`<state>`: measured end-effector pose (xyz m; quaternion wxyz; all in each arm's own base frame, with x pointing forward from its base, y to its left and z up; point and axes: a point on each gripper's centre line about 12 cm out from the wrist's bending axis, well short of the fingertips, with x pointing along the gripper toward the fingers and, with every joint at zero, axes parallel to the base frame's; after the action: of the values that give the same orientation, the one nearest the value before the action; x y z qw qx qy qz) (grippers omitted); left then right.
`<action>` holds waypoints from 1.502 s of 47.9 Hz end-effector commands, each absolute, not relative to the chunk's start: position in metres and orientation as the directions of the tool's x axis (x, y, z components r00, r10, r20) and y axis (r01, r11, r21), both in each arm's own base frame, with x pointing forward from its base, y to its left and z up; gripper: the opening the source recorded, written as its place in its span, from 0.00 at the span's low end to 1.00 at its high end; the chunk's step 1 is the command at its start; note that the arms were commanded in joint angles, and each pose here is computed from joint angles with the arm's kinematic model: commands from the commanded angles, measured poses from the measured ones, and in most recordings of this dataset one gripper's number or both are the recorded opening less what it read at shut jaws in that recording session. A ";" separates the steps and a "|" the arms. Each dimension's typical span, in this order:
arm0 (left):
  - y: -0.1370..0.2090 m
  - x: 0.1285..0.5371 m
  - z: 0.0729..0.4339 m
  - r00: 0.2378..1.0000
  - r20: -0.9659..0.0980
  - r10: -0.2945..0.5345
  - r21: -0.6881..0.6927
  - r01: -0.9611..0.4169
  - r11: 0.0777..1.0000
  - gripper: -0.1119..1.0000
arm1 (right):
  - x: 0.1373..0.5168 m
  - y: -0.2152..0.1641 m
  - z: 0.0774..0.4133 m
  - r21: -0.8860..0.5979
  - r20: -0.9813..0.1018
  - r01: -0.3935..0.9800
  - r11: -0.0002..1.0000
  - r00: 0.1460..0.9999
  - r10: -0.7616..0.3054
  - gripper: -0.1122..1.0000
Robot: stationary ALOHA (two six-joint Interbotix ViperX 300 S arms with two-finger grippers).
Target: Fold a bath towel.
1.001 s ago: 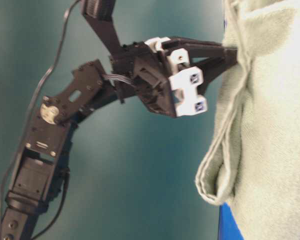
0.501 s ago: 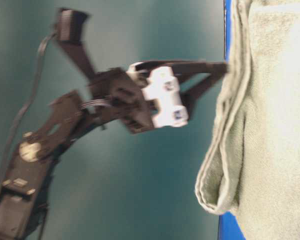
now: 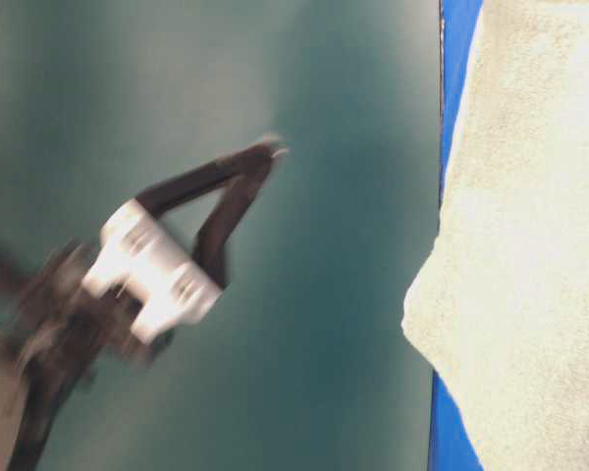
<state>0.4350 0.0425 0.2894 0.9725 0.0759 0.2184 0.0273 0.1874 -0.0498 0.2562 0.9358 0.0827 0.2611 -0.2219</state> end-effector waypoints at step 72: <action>0.003 0.141 0.237 0.990 -0.138 0.023 -0.003 -0.024 1.000 0.79 | 0.161 -0.044 0.255 0.030 -0.311 0.352 0.936 0.893 -0.325 0.71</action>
<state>0.1396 0.0033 0.2338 0.9973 -0.0033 0.0727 0.0117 0.1612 -0.0437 0.2519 0.9706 0.0430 0.1596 -0.1752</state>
